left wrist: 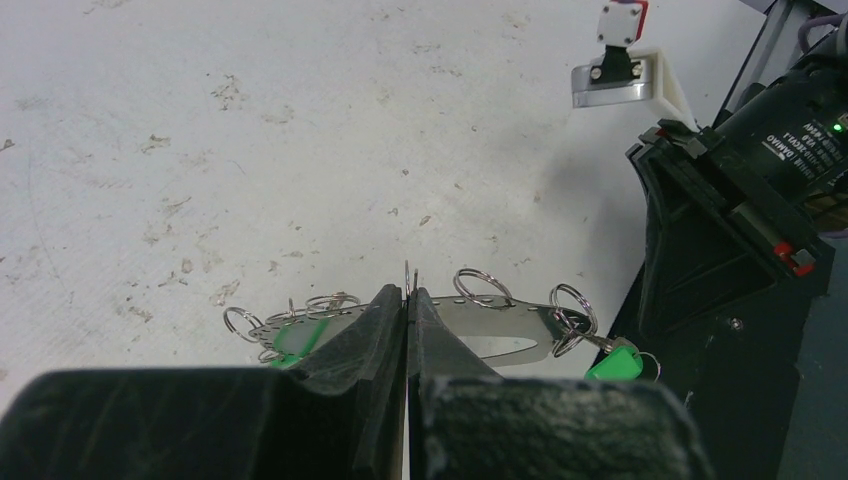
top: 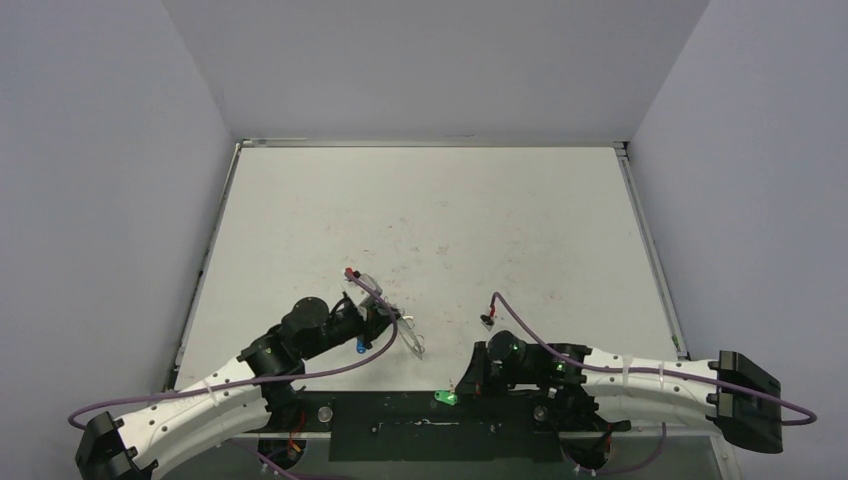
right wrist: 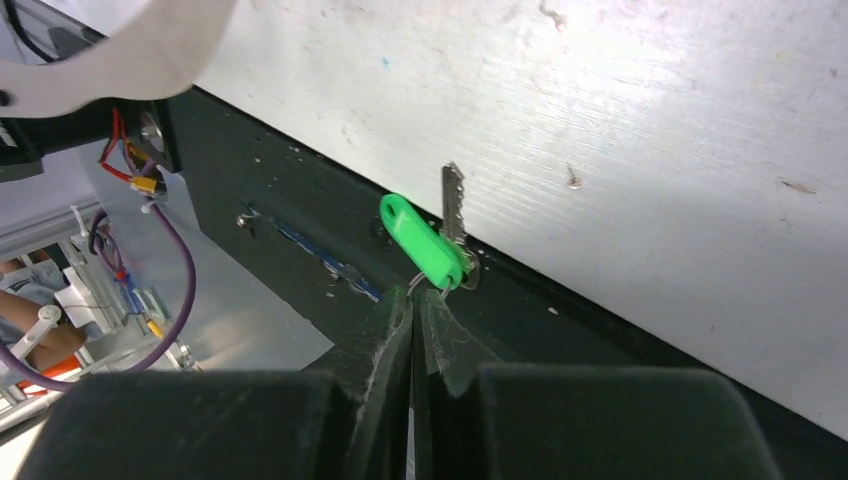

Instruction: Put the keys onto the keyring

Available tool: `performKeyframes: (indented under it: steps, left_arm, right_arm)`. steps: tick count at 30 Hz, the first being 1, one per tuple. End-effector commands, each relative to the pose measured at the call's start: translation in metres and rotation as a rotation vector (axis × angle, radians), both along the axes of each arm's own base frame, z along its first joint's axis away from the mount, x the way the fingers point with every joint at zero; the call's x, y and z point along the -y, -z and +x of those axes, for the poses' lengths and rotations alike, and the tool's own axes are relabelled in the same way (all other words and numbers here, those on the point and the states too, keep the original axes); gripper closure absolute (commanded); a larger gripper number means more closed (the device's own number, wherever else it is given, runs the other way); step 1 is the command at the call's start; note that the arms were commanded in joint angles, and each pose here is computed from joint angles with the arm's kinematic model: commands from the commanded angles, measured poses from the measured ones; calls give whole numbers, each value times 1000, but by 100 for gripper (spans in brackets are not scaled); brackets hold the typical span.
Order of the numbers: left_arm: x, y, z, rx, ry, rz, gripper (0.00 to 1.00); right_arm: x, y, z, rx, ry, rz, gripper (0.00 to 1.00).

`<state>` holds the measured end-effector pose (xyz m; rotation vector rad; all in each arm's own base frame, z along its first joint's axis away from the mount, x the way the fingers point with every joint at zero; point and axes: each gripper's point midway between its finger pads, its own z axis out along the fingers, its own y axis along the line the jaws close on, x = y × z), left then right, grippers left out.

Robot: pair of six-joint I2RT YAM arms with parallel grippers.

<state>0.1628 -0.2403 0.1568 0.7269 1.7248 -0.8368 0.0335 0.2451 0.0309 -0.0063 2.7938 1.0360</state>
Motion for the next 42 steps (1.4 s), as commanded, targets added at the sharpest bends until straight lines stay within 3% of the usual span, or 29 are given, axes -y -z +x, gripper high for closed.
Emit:
performKeyframes:
  steps: [1,8,13,19,21,31,42]
  left_arm:
    - [1,-24,1,56,10,-41,100]
    - [-1,-27,-1,65,15,-34,100]
    - [-2,-25,-2,60,19,-25,100]
    - [-2,-23,-2,58,16,-29,100]
    - [-2,-22,-2,58,17,-28,100]
    - [-1,-23,-3,54,23,-33,100]
    - [0,-19,-3,49,28,-32,100]
  right_arm:
    - [-6,-27,18,101,14,16,100]
    - [0,-33,44,135,-40,-55,100]
    - [-1,-31,41,104,-89,-71,100]
    - [-4,-22,25,47,-116,-55,67]
    - [-7,-20,16,44,-139,-65,61]
    - [0,1,1,20,-135,-160,59]
    - [-11,15,-10,-38,-143,-135,63]
